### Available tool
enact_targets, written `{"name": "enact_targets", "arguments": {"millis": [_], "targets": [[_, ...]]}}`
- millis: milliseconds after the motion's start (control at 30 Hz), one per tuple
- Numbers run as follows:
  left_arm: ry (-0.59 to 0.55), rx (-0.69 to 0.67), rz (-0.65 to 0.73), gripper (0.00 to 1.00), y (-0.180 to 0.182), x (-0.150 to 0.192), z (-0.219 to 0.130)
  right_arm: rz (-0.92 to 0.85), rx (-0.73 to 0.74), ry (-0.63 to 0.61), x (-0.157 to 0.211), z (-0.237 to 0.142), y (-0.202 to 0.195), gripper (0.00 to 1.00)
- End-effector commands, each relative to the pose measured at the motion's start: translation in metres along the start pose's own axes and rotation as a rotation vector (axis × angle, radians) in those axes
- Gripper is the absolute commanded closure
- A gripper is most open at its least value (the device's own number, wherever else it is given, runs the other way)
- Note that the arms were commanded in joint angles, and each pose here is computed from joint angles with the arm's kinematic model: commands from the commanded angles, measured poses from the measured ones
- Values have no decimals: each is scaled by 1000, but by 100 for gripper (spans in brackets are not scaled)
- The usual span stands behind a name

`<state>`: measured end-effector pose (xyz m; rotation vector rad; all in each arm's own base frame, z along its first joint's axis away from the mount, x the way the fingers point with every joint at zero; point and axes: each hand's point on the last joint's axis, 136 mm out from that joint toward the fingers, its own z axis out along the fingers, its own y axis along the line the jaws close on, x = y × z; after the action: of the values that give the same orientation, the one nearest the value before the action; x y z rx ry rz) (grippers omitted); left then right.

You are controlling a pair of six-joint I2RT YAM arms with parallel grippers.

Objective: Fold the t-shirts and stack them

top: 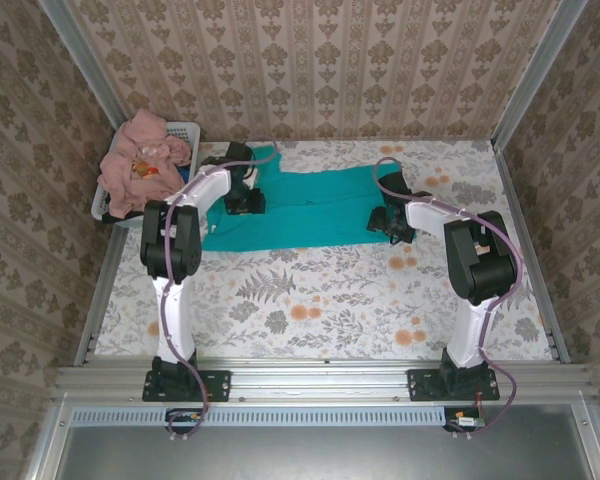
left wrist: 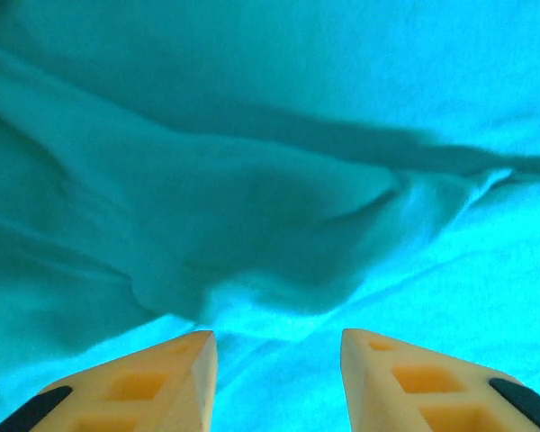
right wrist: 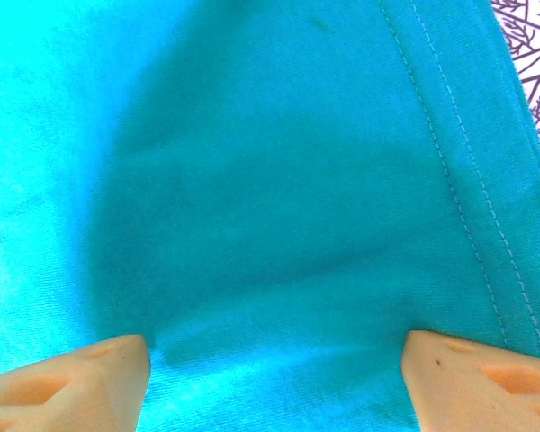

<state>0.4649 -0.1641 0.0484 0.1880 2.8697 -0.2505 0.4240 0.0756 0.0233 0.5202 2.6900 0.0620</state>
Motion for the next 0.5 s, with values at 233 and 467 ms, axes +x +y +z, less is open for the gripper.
{"name": "enact_targets", "arguments": {"millis": [233,467], "targets": [[82,-31,33,61,6,9,23,10,-17,49,13,0,-5,24],[14,-26,49,100,0,-10,-6,11,-24,52,13,1,-2,24]]}}
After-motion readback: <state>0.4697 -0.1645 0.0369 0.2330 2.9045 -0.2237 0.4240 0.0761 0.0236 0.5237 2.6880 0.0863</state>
